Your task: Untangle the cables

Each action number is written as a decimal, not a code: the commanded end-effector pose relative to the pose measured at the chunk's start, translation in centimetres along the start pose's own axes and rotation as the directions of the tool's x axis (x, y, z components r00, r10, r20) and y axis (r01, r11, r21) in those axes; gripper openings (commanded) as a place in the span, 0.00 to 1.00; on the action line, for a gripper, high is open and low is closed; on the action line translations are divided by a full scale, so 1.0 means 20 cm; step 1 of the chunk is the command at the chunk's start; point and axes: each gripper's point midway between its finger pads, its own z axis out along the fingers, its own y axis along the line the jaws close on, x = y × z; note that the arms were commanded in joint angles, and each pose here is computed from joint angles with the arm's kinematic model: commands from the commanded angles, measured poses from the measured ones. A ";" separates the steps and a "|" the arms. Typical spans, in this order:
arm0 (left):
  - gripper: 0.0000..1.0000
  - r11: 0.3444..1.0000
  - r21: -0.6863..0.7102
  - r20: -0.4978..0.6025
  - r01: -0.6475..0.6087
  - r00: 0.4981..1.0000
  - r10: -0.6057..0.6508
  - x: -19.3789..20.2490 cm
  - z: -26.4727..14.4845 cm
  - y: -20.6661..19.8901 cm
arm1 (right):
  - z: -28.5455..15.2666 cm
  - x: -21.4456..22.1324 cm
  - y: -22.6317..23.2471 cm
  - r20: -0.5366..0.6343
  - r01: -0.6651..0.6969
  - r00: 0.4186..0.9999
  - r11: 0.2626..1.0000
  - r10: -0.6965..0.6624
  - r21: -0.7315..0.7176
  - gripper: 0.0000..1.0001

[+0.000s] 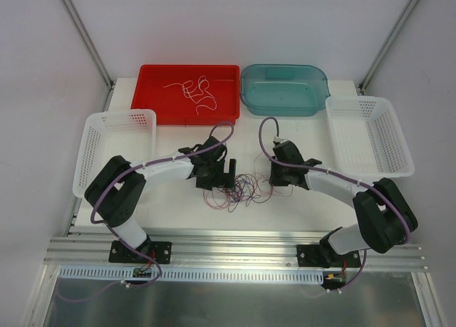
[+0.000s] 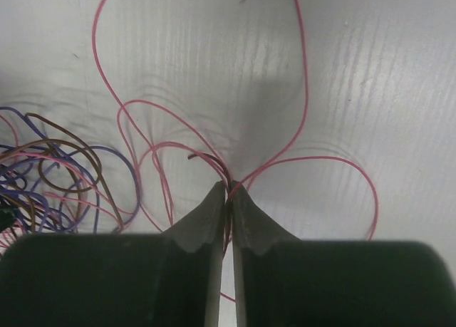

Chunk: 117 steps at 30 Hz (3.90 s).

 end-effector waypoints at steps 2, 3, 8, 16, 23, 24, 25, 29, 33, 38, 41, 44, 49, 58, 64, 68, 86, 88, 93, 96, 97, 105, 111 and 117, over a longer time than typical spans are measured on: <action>0.94 0.996 -0.090 -0.026 0.013 1.000 -0.015 0.08 0.04 0.12 | -0.07 -0.12 -0.02 0.079 0.028 0.996 0.999 -0.032 0.045 0.05; 0.94 0.995 -0.095 -0.026 0.010 1.000 -0.012 0.09 0.04 0.12 | -0.10 -0.12 -0.05 0.071 0.051 0.996 0.996 -0.055 0.069 0.01; 0.95 0.991 -0.132 -0.022 -0.003 1.000 0.000 0.11 0.02 0.17 | -0.41 -0.31 -0.10 0.204 0.093 0.972 0.987 -0.119 0.132 0.01; 0.96 0.986 -0.168 -0.040 -0.007 0.999 0.000 0.14 0.03 0.23 | -0.99 -0.59 -0.23 0.398 0.068 0.907 0.980 -0.140 0.190 0.01; 0.96 0.984 -0.178 -0.051 -0.007 0.999 -0.002 0.15 0.02 0.25 | -1.29 -0.72 -0.19 0.510 0.050 0.853 0.990 -0.113 0.135 0.09; 0.96 0.984 -0.179 -0.049 -0.006 0.999 -0.003 0.15 0.02 0.25 | -1.26 -0.70 -0.18 0.503 0.047 0.858 0.991 -0.103 0.122 0.09; 0.96 0.983 -0.184 -0.051 -0.002 0.999 -0.008 0.16 0.02 0.27 | -1.23 -0.68 -0.18 0.488 0.046 0.868 0.993 -0.095 0.110 0.10; 0.96 0.981 -0.190 -0.032 0.030 0.999 -0.037 0.15 -0.04 0.32 | -1.02 -0.55 -0.14 0.420 -0.005 0.907 1.000 0.000 0.011 0.11; 0.96 0.976 -0.207 -0.020 0.073 0.997 -0.079 0.18 -0.08 0.42 | -0.75 -0.34 -0.15 0.293 -0.063 0.954 0.998 0.068 -0.027 0.19; 0.96 0.976 -0.198 0.009 0.090 0.996 -0.090 0.19 -0.14 0.45 | -0.62 -0.19 -0.26 0.214 -0.084 0.974 0.995 0.070 0.058 0.22; 0.96 0.981 -0.174 0.016 0.092 0.996 -0.090 0.18 -0.17 0.43 | -0.61 -0.19 -0.27 0.210 -0.071 0.976 0.995 0.054 0.074 0.33; 0.96 0.988 -0.126 0.029 0.091 0.996 -0.088 0.16 -0.20 0.37 | -0.59 -0.22 -0.23 0.205 -0.054 0.978 0.998 0.046 0.034 0.53; 0.97 0.995 -0.071 0.083 0.077 0.994 -0.071 0.09 -0.28 0.31 | -0.50 -0.24 -0.09 0.143 0.069 0.988 0.995 -0.057 -0.078 0.68; 0.97 0.993 -0.096 0.051 0.073 0.996 -0.069 0.10 -0.24 0.32 | -0.24 -0.21 0.02 -0.021 0.350 0.936 0.935 -0.352 -0.056 0.70; 0.98 0.988 -0.133 0.037 0.075 0.997 -0.070 0.11 -0.20 0.36 | -0.04 -0.12 0.00 -0.142 0.418 0.896 0.907 -0.420 -0.045 0.66; 0.98 0.984 -0.161 0.024 0.073 0.997 -0.070 0.13 -0.18 0.39 | 0.04 -0.07 0.00 -0.191 0.432 0.880 0.900 -0.434 -0.054 0.61; 0.98 0.976 -0.204 -0.024 0.077 0.996 -0.083 0.22 -0.11 0.47 | -0.71 -0.74 -0.16 0.131 0.381 0.897 0.887 -0.423 0.261 0.01; 0.98 0.976 -0.202 -0.032 0.075 0.996 -0.084 0.23 -0.10 0.47 | -0.92 -0.83 -0.17 0.211 0.352 0.884 0.890 -0.418 0.289 0.01; 0.98 0.981 -0.182 -0.029 0.073 0.996 -0.079 0.21 -0.11 0.44 | -1.39 -1.09 -0.15 0.447 0.266 0.805 0.910 -0.391 0.317 0.01; 0.98 0.984 -0.160 -0.018 0.071 0.997 -0.075 0.19 -0.12 0.41 | -1.55 -1.17 -0.11 0.533 0.255 0.758 0.924 -0.375 0.286 0.01; 0.98 0.986 -0.149 -0.008 0.069 0.997 -0.071 0.18 -0.13 0.40 | -1.58 -1.19 -0.09 0.558 0.255 0.742 0.926 -0.371 0.277 0.01; 0.98 0.988 -0.147 -0.017 0.054 0.998 -0.057 0.17 -0.12 0.40 | -1.89 -1.32 -0.14 0.700 0.154 0.637 0.943 -0.324 0.296 0.01; 0.98 0.987 -0.152 -0.023 0.051 0.998 -0.055 0.17 -0.11 0.40 | -2.16 -1.42 -0.20 0.794 0.062 0.528 0.946 -0.301 0.318 0.01; 0.98 0.981 -0.183 -0.048 0.058 0.997 -0.068 0.20 -0.07 0.44 | -2.48 -1.55 -0.31 0.878 -0.088 0.368 0.928 -0.307 0.362 0.01</action>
